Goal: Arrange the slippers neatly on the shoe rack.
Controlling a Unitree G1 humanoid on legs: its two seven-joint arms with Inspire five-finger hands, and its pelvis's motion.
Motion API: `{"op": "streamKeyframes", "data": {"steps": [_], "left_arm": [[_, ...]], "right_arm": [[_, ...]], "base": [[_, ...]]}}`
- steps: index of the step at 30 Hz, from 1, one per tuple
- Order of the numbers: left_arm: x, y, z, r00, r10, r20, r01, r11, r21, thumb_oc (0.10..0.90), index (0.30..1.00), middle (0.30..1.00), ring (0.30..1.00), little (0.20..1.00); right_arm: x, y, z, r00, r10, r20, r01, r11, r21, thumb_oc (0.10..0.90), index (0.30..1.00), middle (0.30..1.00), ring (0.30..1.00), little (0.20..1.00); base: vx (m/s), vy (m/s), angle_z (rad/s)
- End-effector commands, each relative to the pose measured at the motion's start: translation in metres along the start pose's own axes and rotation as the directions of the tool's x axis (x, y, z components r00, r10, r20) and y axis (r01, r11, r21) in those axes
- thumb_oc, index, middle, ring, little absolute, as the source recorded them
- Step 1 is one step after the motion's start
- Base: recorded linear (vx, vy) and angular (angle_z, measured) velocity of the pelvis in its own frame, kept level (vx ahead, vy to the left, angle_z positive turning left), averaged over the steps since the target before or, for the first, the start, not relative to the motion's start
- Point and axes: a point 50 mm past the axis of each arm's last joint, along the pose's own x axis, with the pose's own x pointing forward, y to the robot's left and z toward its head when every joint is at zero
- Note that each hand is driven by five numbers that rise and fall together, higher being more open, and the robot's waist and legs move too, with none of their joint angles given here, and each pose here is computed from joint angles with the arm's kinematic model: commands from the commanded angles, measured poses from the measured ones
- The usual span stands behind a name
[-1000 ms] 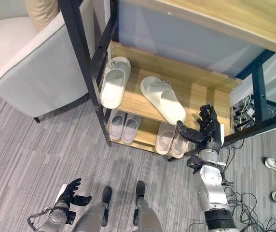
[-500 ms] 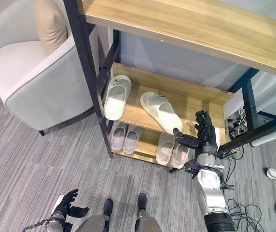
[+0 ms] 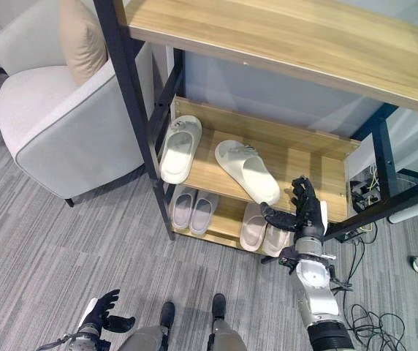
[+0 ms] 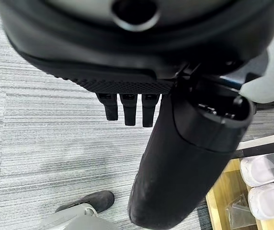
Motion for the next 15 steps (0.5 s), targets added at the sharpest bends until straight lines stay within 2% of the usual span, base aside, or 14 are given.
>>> {"op": "streamKeyframes", "data": {"steps": [1,7,15], "left_arm": [[0.002,-0.001,0.011,0.997,-0.008,0.079,0.005,0.999,0.044,0.8,0.9,0.9,0.9,0.9],[0.001,0.001,0.01,0.997,-0.011,0.074,0.008,0.999,0.041,0.8,0.9,0.9,0.9,0.9],[0.001,0.0,0.007,0.998,-0.011,0.06,0.008,0.999,0.041,0.8,0.9,0.9,0.9,0.9]], "right_arm": [[0.02,0.002,0.039,0.982,0.038,0.183,-0.036,0.999,-0.013,0.8,0.9,0.9,0.9,0.9],[0.015,0.011,0.032,0.98,0.123,0.155,-0.125,0.992,0.004,0.8,0.9,0.9,0.9,0.9],[0.012,0.03,0.043,0.957,0.205,0.203,-0.214,0.977,0.022,0.8,0.9,0.9,0.9,0.9]], "base": [[0.0,-0.01,0.07],[0.0,-0.001,0.01],[0.0,0.0,0.0]]}}
